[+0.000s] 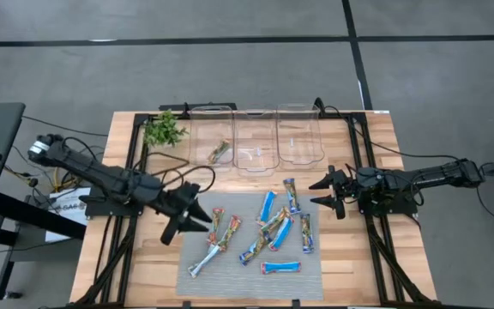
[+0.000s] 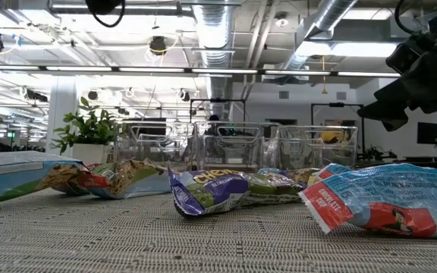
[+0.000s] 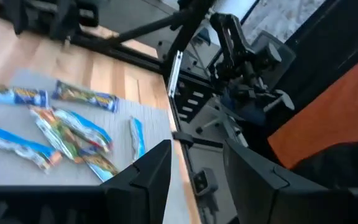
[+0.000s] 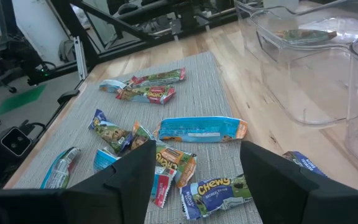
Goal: Pick and place Granola Bars by type
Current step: Put the orange granola bar into the left transparent bin
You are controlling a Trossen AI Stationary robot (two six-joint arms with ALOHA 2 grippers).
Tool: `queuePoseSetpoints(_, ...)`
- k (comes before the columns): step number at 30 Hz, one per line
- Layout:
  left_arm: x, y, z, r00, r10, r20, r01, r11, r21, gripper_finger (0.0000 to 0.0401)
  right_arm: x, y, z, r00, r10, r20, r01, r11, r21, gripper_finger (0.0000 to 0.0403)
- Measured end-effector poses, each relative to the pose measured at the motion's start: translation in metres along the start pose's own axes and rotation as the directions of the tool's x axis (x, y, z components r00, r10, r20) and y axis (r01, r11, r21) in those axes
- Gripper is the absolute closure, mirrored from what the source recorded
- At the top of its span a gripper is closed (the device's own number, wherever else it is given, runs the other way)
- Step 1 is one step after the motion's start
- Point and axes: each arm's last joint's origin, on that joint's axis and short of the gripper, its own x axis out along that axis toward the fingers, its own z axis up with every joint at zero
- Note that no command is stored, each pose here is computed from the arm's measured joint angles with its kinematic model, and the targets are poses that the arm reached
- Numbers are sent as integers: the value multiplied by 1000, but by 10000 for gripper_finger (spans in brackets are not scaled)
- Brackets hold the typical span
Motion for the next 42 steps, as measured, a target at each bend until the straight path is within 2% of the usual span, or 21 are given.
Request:
queuePoseSetpoints(6,0,-7,-10,997,76,-8,-76,992,-97,264,0,0,0,1000,0,0,0,1000,0,178)
queuePoseSetpoints(13,14,-8,-27,988,129,-89,-148,954,-259,264,0,0,0,1000,0,0,0,1000,0,178)
queuePoseSetpoints(19,37,-11,-55,967,148,-208,-224,880,-418,264,0,0,0,1000,0,0,0,1000,0,178)
queuePoseSetpoints(22,47,-12,-70,948,153,-280,-273,843,-464,264,0,0,0,1000,0,0,0,1000,0,178)
queuePoseSetpoints(26,55,-15,-87,888,205,-412,-400,788,-468,264,0,0,0,1000,0,0,0,1000,0,178)
queuePoseSetpoints(30,65,-21,-95,822,266,-504,-506,746,-432,264,0,0,0,1000,0,0,0,1000,0,178)
queuePoseSetpoints(37,82,-32,-97,670,412,-618,-676,683,-276,264,0,0,0,1000,0,0,0,1000,0,178)
queuePoseSetpoints(39,89,-33,-99,639,434,-636,-698,673,-242,264,0,0,0,1000,0,0,0,1000,0,178)
queuePoseSetpoints(42,101,-35,-102,629,438,-642,-693,691,-208,264,0,0,0,1000,0,0,0,1000,0,178)
